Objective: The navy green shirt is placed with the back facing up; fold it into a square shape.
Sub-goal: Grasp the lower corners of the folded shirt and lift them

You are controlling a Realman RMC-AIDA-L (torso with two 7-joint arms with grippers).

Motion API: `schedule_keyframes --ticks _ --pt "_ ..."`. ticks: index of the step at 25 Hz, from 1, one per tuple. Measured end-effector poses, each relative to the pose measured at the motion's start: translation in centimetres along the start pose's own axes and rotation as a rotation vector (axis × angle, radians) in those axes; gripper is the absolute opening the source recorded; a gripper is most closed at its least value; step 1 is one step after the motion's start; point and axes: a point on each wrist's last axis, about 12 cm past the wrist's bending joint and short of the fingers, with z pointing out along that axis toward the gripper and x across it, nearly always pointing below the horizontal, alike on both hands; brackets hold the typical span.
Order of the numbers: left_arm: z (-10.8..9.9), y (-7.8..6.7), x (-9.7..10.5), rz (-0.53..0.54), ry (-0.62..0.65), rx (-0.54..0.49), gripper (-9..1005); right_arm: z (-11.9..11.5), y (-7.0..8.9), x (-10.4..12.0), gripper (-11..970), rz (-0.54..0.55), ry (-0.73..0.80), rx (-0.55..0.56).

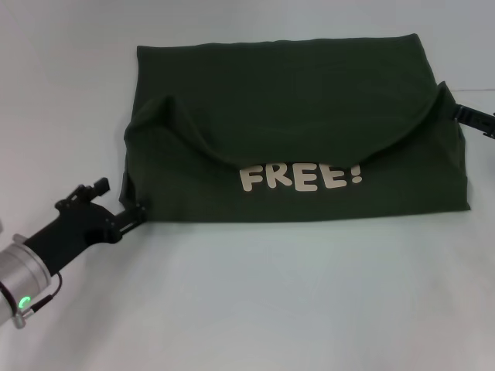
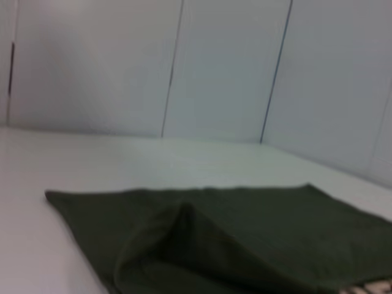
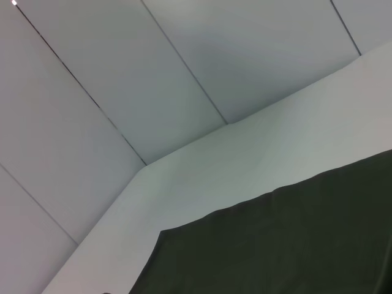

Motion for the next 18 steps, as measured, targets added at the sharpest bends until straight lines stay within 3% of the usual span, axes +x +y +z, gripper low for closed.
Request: schedule_keyframes --ticks 9,18 --pt "1.6 -0.6 1.0 0.015 0.112 -0.009 890 0.1 -0.1 0.1 715 0.006 -0.003 0.014" --pt "2.1 -1.0 1.0 0.023 0.126 0.008 890 0.1 -0.1 0.2 716 0.005 -0.003 0.016"
